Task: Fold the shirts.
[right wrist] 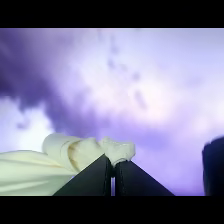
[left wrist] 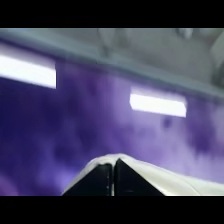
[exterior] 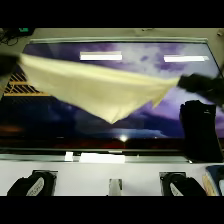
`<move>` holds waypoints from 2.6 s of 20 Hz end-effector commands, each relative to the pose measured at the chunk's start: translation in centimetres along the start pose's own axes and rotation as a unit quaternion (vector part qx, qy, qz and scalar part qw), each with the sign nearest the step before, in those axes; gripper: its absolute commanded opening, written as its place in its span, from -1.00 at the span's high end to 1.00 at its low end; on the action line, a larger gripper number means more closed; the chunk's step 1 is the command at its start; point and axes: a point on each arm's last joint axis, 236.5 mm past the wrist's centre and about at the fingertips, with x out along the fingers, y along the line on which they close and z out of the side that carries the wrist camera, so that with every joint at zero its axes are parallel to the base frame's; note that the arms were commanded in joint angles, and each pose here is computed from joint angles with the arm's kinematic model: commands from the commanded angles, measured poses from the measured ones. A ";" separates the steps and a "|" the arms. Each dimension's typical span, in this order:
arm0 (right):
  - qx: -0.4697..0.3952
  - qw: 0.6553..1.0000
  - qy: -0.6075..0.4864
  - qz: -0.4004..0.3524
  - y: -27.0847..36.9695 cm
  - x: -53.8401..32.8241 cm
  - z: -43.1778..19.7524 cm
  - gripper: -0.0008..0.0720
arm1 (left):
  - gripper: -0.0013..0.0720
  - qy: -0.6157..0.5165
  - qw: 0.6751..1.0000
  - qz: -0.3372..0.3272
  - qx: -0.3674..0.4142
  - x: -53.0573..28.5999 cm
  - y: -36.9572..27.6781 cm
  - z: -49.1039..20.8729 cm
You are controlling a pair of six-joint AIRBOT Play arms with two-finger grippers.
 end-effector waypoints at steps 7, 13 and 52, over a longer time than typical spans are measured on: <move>0.054 0.978 -0.199 0.016 -4.2 -21.6 9.6 0.91 | 0.88 -0.270 0.956 -0.081 0.076 -19.9 -13.2 16.7; 0.031 0.997 0.041 -0.057 -6.2 -17.4 -0.4 0.90 | 0.88 -0.219 0.969 -0.007 0.111 -15.9 -9.0 15.3; 0.124 0.887 0.443 0.044 -6.3 11.4 -22.7 -0.68 | -0.28 0.569 0.766 0.115 -0.277 -0.4 14.6 -42.0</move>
